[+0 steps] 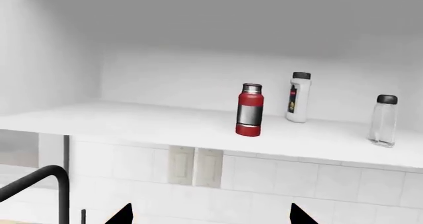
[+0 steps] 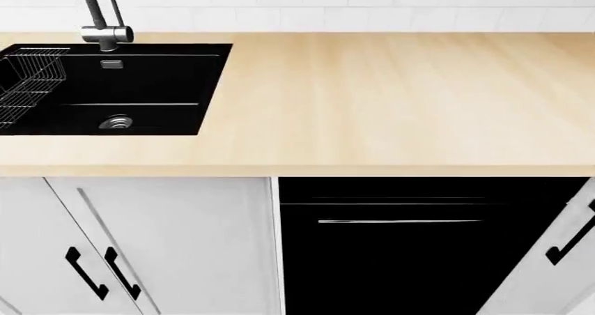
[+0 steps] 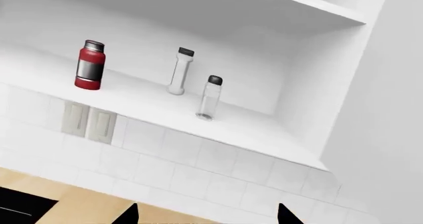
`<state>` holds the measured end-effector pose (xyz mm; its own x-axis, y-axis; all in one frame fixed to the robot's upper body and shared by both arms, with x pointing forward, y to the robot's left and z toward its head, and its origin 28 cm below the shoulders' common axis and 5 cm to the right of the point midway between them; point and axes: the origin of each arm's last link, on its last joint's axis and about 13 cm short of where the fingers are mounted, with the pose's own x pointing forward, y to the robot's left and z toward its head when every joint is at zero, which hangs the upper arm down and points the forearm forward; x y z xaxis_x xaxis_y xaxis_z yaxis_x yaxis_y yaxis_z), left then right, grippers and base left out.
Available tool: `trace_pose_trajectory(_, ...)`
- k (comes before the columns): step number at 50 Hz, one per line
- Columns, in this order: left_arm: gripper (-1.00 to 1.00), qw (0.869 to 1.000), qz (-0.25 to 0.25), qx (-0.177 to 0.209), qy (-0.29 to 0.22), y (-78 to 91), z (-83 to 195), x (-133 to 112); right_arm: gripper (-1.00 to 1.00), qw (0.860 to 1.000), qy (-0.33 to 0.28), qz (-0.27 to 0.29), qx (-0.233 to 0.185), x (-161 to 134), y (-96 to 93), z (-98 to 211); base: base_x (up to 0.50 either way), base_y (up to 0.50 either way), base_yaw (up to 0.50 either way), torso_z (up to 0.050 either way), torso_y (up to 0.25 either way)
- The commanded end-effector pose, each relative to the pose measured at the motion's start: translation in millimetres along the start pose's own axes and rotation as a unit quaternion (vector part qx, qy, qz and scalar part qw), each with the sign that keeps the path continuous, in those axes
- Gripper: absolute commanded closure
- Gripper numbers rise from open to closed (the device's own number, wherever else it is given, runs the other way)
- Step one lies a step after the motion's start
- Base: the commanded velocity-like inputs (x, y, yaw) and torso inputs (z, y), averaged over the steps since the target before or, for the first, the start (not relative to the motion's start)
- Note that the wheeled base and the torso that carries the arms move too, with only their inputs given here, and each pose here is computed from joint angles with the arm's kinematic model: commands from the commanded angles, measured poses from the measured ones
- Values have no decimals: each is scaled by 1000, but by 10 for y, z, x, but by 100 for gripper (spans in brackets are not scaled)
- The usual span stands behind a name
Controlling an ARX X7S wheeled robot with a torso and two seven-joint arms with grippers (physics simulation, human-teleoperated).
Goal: Pick and place the shaker into the drawer. Then close the cabinet.
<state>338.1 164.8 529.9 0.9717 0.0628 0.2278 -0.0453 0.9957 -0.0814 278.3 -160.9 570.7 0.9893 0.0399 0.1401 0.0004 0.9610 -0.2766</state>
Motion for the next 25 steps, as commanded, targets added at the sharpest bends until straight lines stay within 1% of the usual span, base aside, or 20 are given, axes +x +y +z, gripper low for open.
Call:
trace_pose_trajectory(1, -100, 1000, 11, -1, -7, 77, 57, -2, -100, 1000, 4, 15, -5, -23, 16, 32, 0, 0, 0, 0, 0)
trace_pose_trajectory(5, -100, 1000, 7, 5, -7, 72, 30, 12, -100, 1000, 3, 13, -7, -20, 3, 29, 25, 0, 0, 0, 0)
trace_pose_trajectory(6, -100, 1000, 4, 8, -8, 66, 26, 15, -100, 1000, 1, 11, -7, -20, -4, 29, 410, -51, 0, 0, 0)
trace_pose_trajectory(10, -100, 1000, -7, 10, -16, 43, 46, 7, -100, 1000, -1, 4, -14, -26, -25, 33, 500, -72, 0, 0, 0)
trace_pose_trajectory(13, -100, 1000, -10, 12, -22, 35, 80, -9, -100, 1000, -22, 5, -17, -55, -25, 80, 500, -69, 0, 0, 0)
trace_pose_trajectory(21, -100, 999, -20, 10, -42, 18, 259, -101, -100, 998, -49, 9, -25, -126, -7, 168, 500, -43, 0, 0, 0)
trace_pose_trajectory(25, -100, 999, -22, 11, -45, 45, 288, -109, -100, 998, -61, 11, -26, -155, -10, 197, 500, -41, 0, 0, 0)
